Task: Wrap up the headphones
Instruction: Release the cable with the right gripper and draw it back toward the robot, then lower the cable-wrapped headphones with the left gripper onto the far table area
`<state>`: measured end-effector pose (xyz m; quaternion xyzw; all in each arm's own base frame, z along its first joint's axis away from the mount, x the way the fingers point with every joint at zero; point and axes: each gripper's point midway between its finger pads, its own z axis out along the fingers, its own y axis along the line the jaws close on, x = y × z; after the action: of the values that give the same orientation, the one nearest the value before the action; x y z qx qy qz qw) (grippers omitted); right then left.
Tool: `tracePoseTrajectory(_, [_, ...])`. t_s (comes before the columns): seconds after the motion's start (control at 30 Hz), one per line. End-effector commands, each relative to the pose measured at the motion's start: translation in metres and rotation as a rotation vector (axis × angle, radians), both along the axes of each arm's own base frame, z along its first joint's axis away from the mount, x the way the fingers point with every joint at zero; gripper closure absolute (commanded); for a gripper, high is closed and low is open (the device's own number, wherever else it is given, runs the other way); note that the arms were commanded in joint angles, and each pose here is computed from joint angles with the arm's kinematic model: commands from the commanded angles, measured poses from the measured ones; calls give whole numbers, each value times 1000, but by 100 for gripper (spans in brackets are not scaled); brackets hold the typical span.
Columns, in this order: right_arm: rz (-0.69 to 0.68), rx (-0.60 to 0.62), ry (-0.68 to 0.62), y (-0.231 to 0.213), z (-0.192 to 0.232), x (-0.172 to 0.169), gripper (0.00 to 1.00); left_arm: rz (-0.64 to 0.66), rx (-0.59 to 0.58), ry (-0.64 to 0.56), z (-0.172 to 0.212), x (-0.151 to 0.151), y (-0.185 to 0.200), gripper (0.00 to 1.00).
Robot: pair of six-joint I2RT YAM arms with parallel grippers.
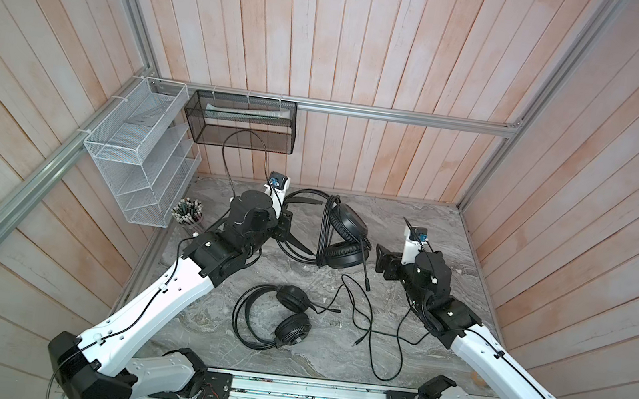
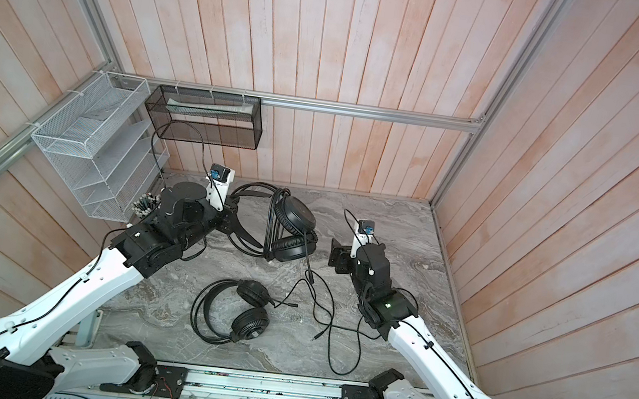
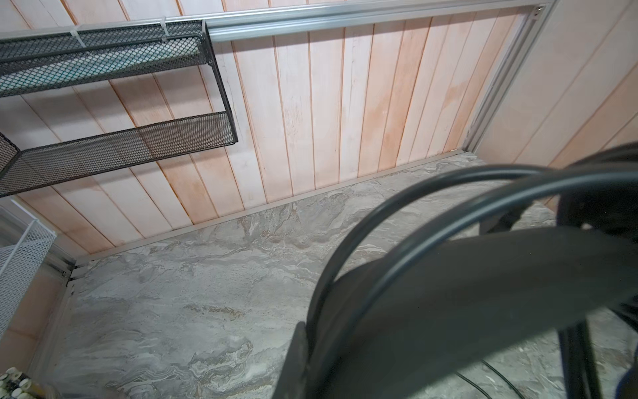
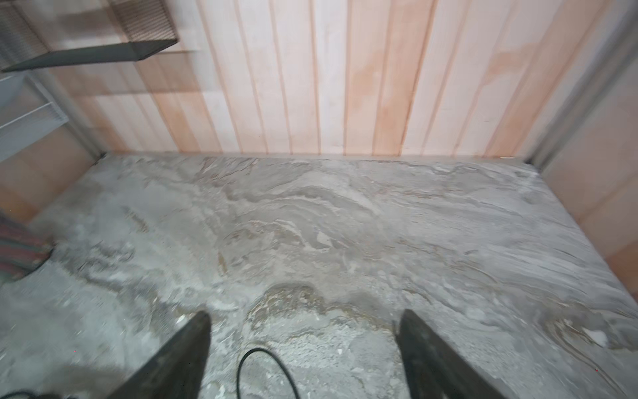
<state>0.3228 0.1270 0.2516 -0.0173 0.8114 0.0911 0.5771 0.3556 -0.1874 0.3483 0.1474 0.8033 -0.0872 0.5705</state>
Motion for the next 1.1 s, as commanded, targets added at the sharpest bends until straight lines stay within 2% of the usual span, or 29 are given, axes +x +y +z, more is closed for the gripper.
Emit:
tracePoseTrajectory(0.0, [-241,43,3,-46,-9,-1,1,24,-142,-129,43,18,-4,100])
tracePoseTrajectory(0.27, [-407,91,-3,-83,-34,-23,1,73,-142,-120,5,62,-11,100])
tracePoseTrajectory(0.7, [-392,142,-12,-94,-93,-52,2,113,-148,-21,-83,113,-31,100])
tracePoseTrajectory(1.07, [-322,236,-92,-89,-101,-61,2,150,-121,59,-160,152,-40,100])
